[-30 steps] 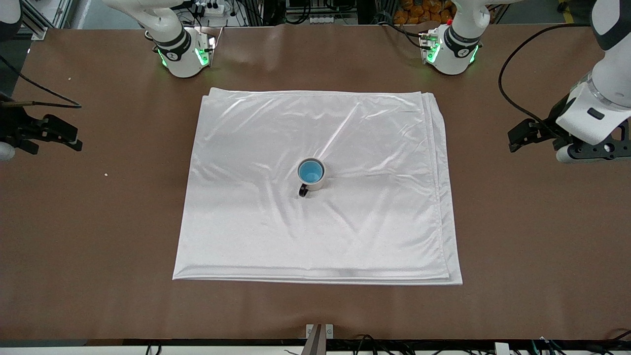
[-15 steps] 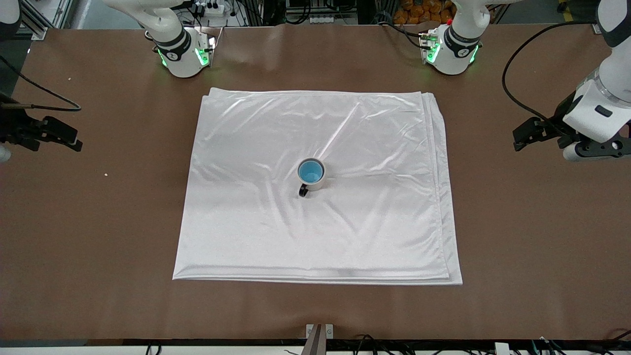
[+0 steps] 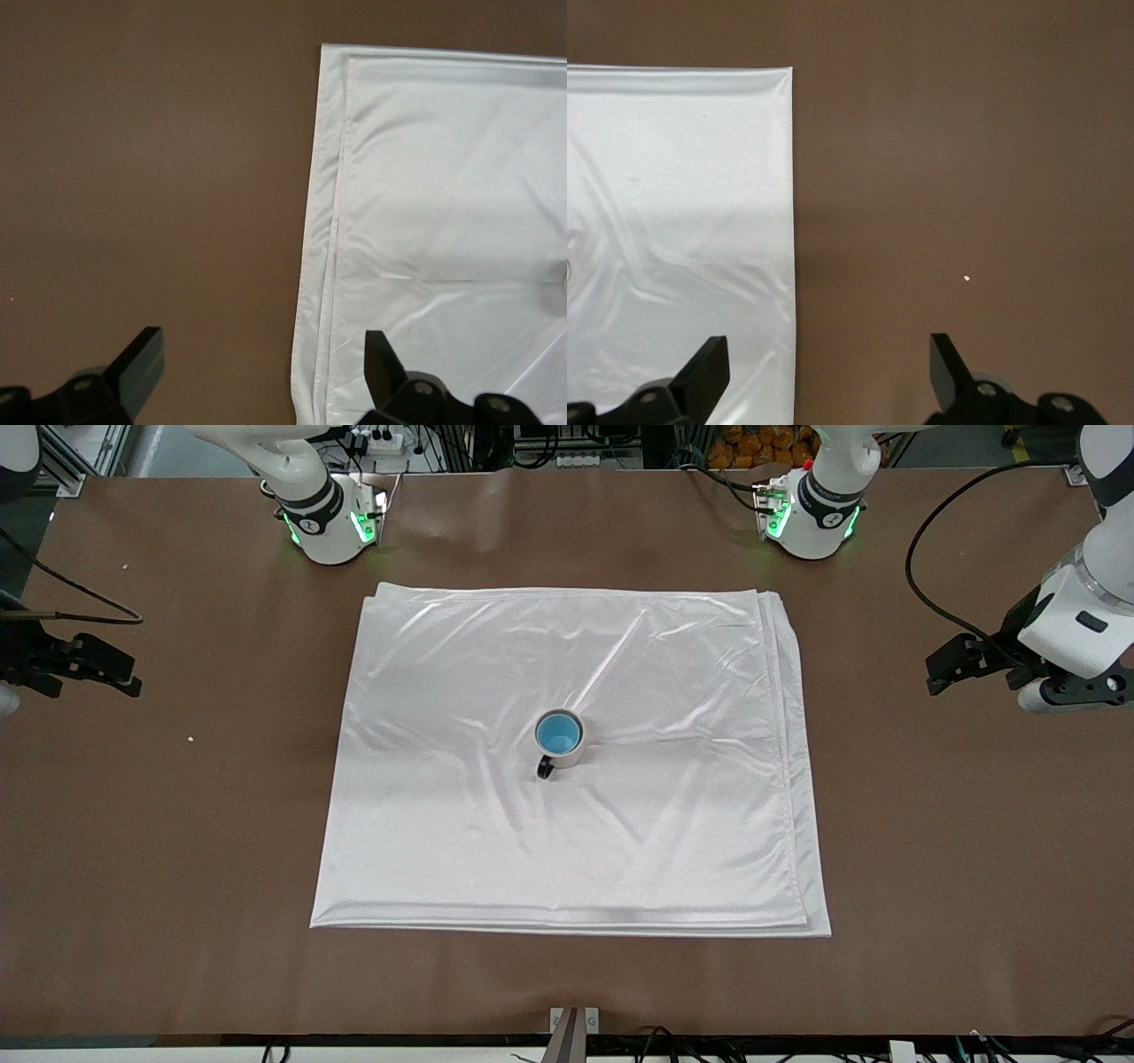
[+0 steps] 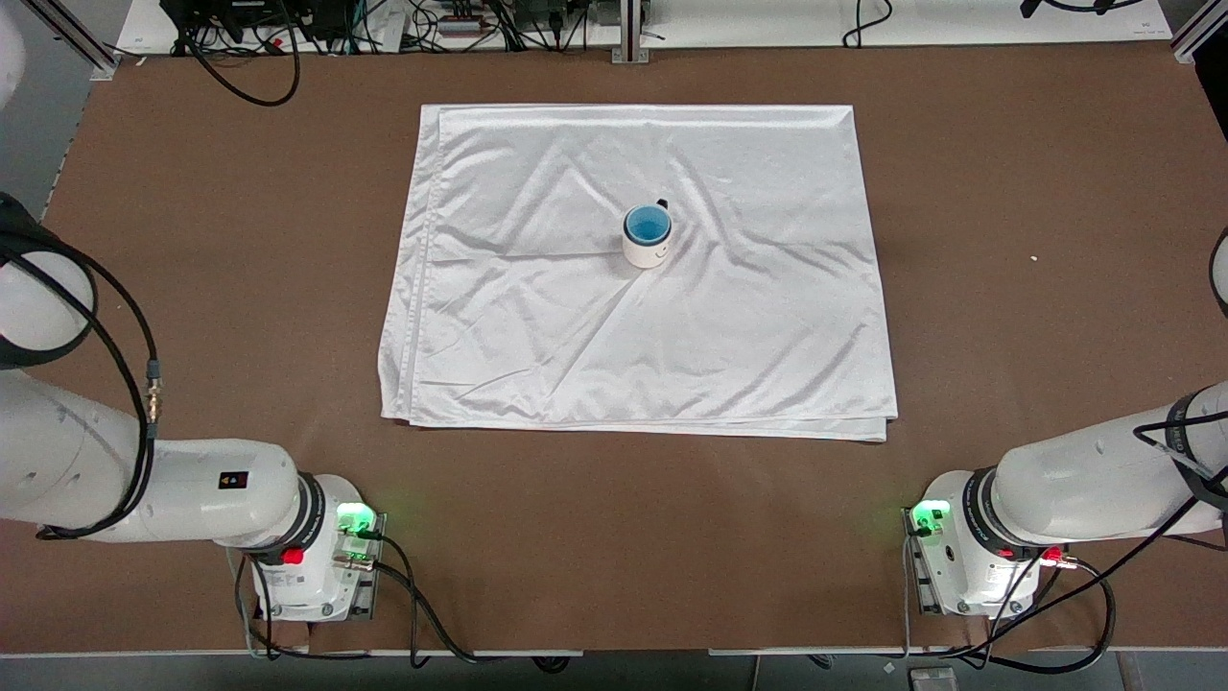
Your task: Place blue cup into white mug on cloth
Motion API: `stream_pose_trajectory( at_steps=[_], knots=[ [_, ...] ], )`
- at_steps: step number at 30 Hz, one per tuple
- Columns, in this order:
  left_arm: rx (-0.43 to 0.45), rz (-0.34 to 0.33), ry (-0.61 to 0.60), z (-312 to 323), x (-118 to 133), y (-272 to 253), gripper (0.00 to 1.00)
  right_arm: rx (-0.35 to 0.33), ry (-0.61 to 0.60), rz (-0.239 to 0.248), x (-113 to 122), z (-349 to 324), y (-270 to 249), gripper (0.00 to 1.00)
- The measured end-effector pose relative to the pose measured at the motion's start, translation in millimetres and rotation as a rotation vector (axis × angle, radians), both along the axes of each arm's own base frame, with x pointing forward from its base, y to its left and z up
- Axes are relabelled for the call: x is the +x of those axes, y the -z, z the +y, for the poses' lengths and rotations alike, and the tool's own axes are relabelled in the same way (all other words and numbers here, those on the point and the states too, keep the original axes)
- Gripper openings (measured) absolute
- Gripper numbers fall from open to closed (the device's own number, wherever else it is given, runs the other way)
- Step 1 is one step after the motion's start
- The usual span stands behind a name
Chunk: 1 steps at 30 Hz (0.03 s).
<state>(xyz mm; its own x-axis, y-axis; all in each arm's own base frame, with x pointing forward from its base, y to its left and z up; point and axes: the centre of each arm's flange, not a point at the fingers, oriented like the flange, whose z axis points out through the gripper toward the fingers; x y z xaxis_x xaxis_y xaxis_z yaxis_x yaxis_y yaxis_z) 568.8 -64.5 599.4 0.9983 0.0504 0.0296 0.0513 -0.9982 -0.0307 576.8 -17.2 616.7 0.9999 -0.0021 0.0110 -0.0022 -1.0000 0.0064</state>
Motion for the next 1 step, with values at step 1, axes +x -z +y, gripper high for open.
stream_pose_trajectory(
  at_steps=[1],
  knots=[
    [0.0, 0.0, 0.0, 0.0, -0.1, 0.0, 1.0, 0.0, 0.0, 0.0, 0.0, 0.0, 0.0, 1.0]
  ],
)
